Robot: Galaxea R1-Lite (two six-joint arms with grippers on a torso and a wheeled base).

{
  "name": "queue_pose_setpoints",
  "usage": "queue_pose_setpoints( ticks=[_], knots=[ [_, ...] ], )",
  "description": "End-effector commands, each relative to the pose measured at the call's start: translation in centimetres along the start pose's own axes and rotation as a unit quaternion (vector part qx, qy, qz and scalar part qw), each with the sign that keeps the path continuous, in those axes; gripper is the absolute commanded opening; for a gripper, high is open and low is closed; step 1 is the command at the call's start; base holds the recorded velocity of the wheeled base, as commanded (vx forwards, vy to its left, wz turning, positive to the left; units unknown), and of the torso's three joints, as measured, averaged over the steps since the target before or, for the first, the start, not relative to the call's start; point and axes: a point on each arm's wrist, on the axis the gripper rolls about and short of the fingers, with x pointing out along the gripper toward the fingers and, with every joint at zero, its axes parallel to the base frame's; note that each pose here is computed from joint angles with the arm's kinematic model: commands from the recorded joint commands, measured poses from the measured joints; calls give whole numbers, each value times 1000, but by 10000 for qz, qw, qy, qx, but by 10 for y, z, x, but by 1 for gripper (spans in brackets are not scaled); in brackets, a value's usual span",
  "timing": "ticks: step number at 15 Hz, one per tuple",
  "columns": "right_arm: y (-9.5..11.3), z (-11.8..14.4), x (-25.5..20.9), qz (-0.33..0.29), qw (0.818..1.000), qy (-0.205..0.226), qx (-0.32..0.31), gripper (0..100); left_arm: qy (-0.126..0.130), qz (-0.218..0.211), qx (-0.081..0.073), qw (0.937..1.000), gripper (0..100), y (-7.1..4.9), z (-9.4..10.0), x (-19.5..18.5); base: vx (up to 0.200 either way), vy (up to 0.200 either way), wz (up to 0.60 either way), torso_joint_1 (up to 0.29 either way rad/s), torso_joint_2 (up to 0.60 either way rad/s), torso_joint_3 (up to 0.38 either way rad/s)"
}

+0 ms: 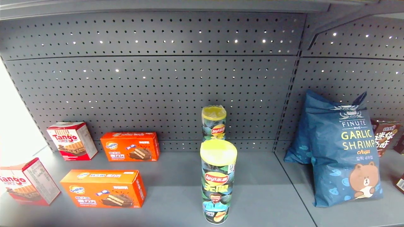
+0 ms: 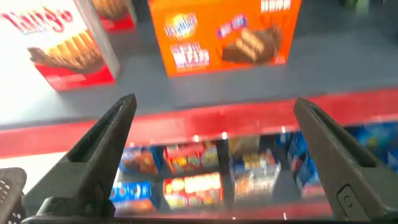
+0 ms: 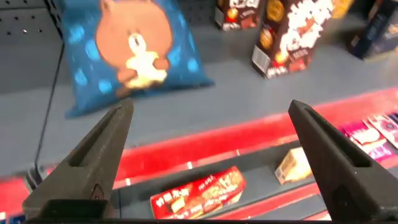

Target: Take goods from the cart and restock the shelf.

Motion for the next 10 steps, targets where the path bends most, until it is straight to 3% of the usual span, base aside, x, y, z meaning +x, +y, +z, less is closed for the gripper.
queue_pose_setpoints(
  ticks=[1,5,6,7,10],
  knots=[
    [-7,-20,-24,55,9976,-650,228,100,-492,71,8,9988,100,-1,-4,-8,0,0,0,0,0,0],
    [-6,-19,-24,511,9952,-779,315,100,-660,85,22,9978,100,-1,-11,-1,0,0,0,0,0,0],
    [-4,-19,-24,791,9930,-825,287,100,-889,96,15,9960,100,-1,-10,1,0,0,0,0,0,0],
    [-2,-19,-24,1253,9883,-839,225,100,-800,58,22,9968,100,-1,-12,1,0,0,0,0,0,0],
    [1,-25,-23,1647,9835,-745,-66,100,-802,28,25,9968,100,-1,-12,1,0,0,0,0,0,0]
  ],
)
